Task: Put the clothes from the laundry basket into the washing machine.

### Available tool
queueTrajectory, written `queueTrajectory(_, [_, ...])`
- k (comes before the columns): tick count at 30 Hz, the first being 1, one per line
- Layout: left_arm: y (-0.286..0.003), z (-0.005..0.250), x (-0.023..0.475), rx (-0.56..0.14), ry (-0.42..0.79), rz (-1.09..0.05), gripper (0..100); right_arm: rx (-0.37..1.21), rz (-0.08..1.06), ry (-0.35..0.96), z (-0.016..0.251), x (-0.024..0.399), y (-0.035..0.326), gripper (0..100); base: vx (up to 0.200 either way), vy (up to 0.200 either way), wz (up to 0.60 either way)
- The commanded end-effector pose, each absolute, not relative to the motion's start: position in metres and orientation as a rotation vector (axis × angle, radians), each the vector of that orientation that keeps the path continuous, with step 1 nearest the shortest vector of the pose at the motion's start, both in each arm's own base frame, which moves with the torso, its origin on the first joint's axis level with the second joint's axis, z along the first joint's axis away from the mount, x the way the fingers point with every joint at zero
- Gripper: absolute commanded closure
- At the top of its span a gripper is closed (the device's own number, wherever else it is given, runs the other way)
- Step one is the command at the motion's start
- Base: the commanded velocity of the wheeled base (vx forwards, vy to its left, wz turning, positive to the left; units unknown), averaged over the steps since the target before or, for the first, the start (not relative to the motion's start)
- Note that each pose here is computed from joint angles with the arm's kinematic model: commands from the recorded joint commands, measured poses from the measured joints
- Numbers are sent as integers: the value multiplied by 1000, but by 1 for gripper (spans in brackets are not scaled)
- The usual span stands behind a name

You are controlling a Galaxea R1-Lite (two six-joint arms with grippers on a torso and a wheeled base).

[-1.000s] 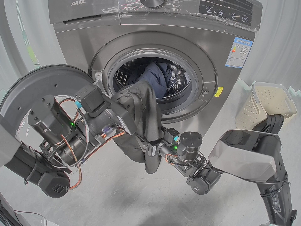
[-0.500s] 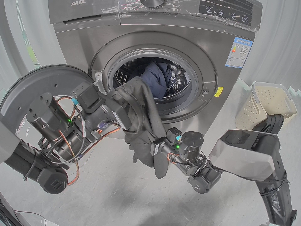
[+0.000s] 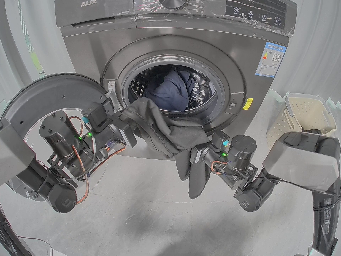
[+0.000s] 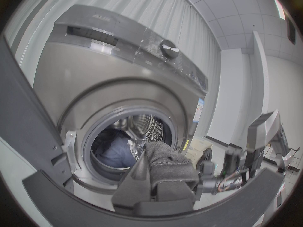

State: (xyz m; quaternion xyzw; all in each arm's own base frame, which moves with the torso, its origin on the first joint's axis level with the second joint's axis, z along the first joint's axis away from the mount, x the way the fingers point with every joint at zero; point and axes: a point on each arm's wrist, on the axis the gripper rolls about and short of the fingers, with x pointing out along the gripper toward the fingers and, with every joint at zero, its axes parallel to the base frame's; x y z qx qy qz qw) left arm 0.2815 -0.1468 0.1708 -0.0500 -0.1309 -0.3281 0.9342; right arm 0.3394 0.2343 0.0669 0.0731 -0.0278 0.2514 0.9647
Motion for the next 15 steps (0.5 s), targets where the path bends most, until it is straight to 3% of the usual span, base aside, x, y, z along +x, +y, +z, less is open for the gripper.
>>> queueTrajectory(1, [-143, 138, 289, -77, -149, -675, 100, 167, 505, -105, 93, 333, 228, 100, 0, 0, 0])
queueTrajectory(15, [-146, 67, 280, 72, 82, -776, 100, 183, 580, -118, 100, 316, 254, 100, 0, 0, 0])
